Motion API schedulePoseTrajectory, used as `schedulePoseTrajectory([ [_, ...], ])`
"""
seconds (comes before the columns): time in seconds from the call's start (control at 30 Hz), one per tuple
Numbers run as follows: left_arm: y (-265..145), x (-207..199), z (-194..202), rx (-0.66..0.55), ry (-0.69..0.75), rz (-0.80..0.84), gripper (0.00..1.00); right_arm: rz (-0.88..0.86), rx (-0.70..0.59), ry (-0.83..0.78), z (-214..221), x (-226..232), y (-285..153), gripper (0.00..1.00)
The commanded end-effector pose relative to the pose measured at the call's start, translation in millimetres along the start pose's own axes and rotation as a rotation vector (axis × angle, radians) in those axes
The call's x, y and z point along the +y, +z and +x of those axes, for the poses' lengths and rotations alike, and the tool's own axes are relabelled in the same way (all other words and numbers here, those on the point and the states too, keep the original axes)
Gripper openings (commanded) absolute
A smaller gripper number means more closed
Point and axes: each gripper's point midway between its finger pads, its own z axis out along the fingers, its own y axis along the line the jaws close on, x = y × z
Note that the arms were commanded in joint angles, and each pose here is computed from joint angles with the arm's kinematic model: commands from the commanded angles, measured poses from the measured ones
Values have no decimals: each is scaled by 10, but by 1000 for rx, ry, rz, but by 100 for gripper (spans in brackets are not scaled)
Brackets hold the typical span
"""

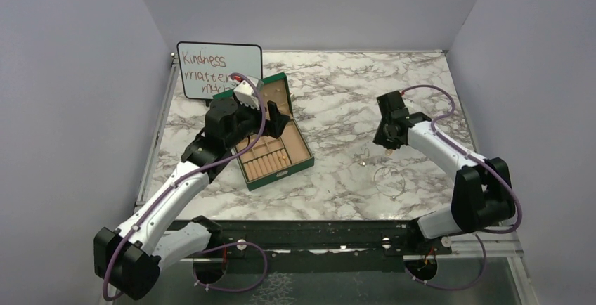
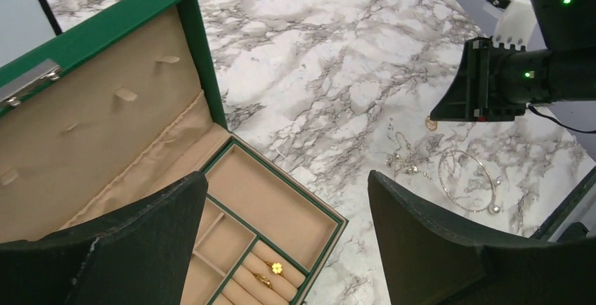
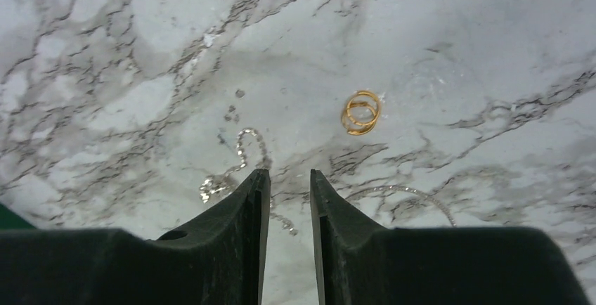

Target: Organize the mixed jewelry

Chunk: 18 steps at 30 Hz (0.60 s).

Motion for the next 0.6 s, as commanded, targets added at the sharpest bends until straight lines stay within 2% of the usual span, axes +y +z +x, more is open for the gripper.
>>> schedulePoseTrajectory([
  [0.0,79,-186,-34,-10,-1,97,85,65,-7,-84,-47,-177,204,31],
  [0.23,132,-178,50,17,0,96,80,151,20,-184,-97,-310,396,23],
  [0.57,166,-150,84,25,12,81,79,229,36,-202,-84,-442,478,23],
])
